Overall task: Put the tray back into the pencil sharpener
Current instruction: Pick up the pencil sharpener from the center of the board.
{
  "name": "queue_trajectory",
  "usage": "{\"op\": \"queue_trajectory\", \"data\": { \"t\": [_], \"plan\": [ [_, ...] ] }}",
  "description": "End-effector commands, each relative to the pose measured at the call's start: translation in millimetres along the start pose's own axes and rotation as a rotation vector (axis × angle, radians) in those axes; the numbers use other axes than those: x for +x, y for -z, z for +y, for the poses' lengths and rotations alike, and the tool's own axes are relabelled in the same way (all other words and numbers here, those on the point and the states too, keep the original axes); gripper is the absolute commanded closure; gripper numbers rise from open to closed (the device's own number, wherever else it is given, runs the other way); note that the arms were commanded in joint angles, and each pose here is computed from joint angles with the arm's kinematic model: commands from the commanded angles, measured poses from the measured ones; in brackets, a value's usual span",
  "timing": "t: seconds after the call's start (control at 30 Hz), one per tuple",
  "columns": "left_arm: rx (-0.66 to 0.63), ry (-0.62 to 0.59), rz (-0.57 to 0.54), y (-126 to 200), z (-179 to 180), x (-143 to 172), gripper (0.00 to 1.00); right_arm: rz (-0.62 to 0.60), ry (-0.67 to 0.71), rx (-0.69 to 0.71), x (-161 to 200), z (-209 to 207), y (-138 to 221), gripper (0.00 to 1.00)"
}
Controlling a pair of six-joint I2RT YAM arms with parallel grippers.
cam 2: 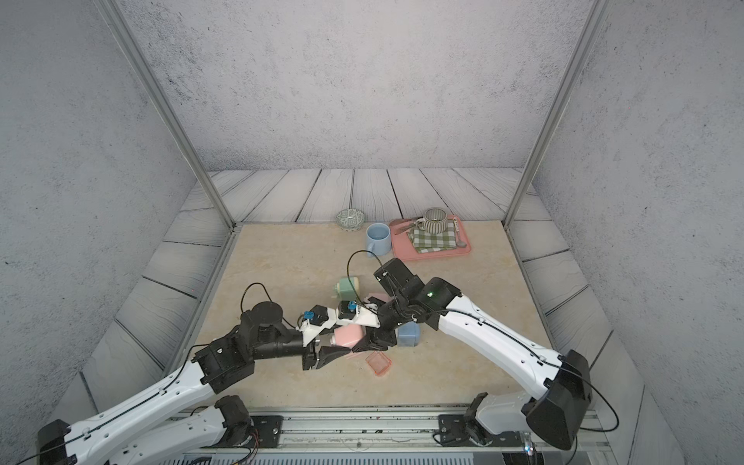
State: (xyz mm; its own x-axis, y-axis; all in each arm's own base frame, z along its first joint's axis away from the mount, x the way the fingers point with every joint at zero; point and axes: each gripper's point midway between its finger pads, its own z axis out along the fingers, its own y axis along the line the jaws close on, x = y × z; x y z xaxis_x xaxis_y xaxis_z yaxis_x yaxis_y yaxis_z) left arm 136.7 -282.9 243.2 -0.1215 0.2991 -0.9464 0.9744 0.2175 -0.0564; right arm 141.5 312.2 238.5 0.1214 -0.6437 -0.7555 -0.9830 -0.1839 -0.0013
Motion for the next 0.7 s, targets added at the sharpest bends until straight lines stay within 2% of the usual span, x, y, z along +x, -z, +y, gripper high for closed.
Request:
{"op": "queue_trajectory", "data": {
  "t": [0.0,0.07,0.23,0.33,0.4,0.53,0.63,0.67],
  "plan": [
    [0.002,-0.009,-0.026,0,0,-8,0.58,-0.024,0.018,0.045,-11,-3,8,0.79],
    [0.008,-0.011,-0.011,0,-1,-5,0.62,-0.037,0.018,0.064,-14,-5,10,0.75],
    [-0.015,-0.024,0.015,2,2,2,0.74,-0.037,-0.013,0.139,-16,-12,20,0.41],
    [-0.052,-0.032,0.038,3,8,9,0.89,-0.032,-0.058,0.198,-15,-16,30,0.27],
    [-0.09,-0.035,0.057,5,13,16,1.0,-0.036,-0.098,0.235,-13,-15,37,0.21],
    [-0.13,-0.041,0.069,8,18,28,1.0,-0.094,-0.187,0.285,-10,-10,46,0.16],
    [-0.171,-0.057,0.063,11,23,33,1.0,-0.15,-0.364,0.366,-1,-18,49,0.16],
    [-0.185,-0.063,0.064,12,25,36,1.0,-0.172,-0.465,0.408,5,-24,50,0.17]
  ]
}}
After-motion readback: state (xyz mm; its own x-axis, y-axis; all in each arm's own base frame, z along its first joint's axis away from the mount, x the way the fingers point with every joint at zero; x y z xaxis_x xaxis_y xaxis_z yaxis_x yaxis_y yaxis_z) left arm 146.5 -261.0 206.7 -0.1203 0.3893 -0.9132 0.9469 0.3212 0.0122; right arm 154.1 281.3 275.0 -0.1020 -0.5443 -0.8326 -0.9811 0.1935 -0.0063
